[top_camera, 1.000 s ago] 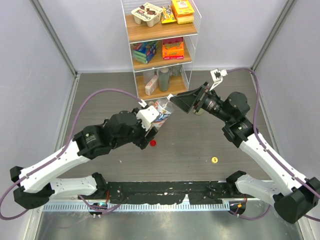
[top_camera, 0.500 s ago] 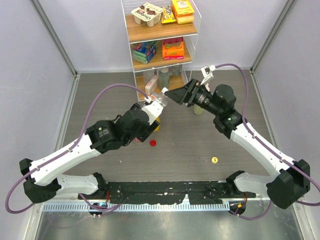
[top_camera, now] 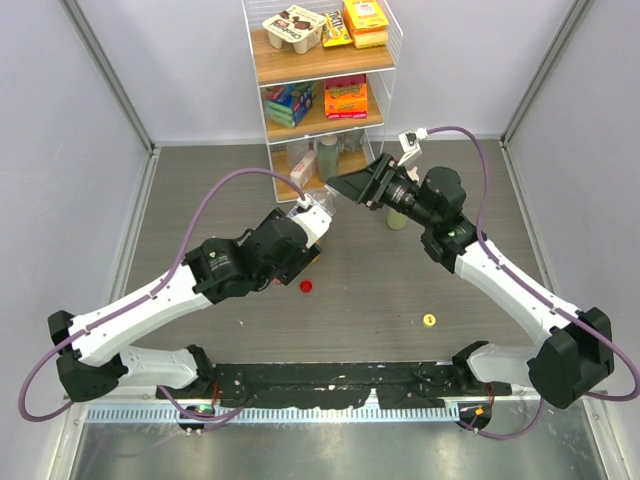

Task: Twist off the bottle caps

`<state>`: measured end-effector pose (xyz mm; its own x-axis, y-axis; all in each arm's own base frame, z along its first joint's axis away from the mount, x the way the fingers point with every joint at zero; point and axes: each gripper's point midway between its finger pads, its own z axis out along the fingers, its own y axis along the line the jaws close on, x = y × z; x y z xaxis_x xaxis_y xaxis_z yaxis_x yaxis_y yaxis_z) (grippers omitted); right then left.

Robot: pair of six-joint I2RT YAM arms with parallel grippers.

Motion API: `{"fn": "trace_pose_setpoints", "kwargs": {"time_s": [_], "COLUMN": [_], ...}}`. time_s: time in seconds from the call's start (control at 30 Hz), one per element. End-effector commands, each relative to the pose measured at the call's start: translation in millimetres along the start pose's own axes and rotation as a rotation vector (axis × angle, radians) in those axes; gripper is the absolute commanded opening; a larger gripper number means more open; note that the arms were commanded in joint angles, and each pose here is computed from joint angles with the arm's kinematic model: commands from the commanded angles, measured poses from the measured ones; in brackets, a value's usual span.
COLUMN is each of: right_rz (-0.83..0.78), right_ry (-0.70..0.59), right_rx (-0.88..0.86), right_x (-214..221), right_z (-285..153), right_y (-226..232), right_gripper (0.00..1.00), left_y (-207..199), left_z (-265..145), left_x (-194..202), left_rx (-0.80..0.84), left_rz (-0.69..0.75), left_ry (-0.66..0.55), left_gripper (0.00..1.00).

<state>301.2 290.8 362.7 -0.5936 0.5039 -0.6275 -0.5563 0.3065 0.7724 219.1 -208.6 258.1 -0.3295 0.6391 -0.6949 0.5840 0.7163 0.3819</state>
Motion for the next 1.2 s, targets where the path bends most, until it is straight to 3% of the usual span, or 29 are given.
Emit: {"fn": "trace_pose_setpoints", "kwargs": {"time_s": [0.0,0.4,0.57,0.67,0.93,1.17], "right_rz": [-0.007,0.038,0.039,0.034,-0.025,-0.115], "right_ry": [-0.036,-0.011,-0.007,-0.002,0.002,0.001], "right_rx": [-0.058,-0.059,-0.065,-0.074,-0.164,-0.303], "right_x": [-18.3,-13.3,-12.2,-11.4,-8.3,-4.4], "right_z": [7.5,14.7,12.7,11.3,-1.0,-23.6], "right_y": [21.4,16.0,17.8,20.1,39.0,70.0], "right_gripper": [0.65,0.37,0.21,0.02,0.02,0.02], "left_y": [7.4,6.1,7.7,7.6,0.1,-20.9], "left_z": [-8.6,-6.4,-5.3,-5.3,-12.9,-27.4], "left_x": [-15.4,-12.2,-11.8,-13.7,-20.2,-27.0], "left_rx": [-0.017,-0.018,-0.034,-0.034,0.034,0.188], "left_rz": [-0.037,-0.031,-0.032,-0.038,-0.074,-0.116], "left_ry": [-0.045,-0.031,-0.026,-0.031,-0.068,-0.119], "left_gripper": [0.00,0.00,0.00,0.00,0.00,0.00]}}
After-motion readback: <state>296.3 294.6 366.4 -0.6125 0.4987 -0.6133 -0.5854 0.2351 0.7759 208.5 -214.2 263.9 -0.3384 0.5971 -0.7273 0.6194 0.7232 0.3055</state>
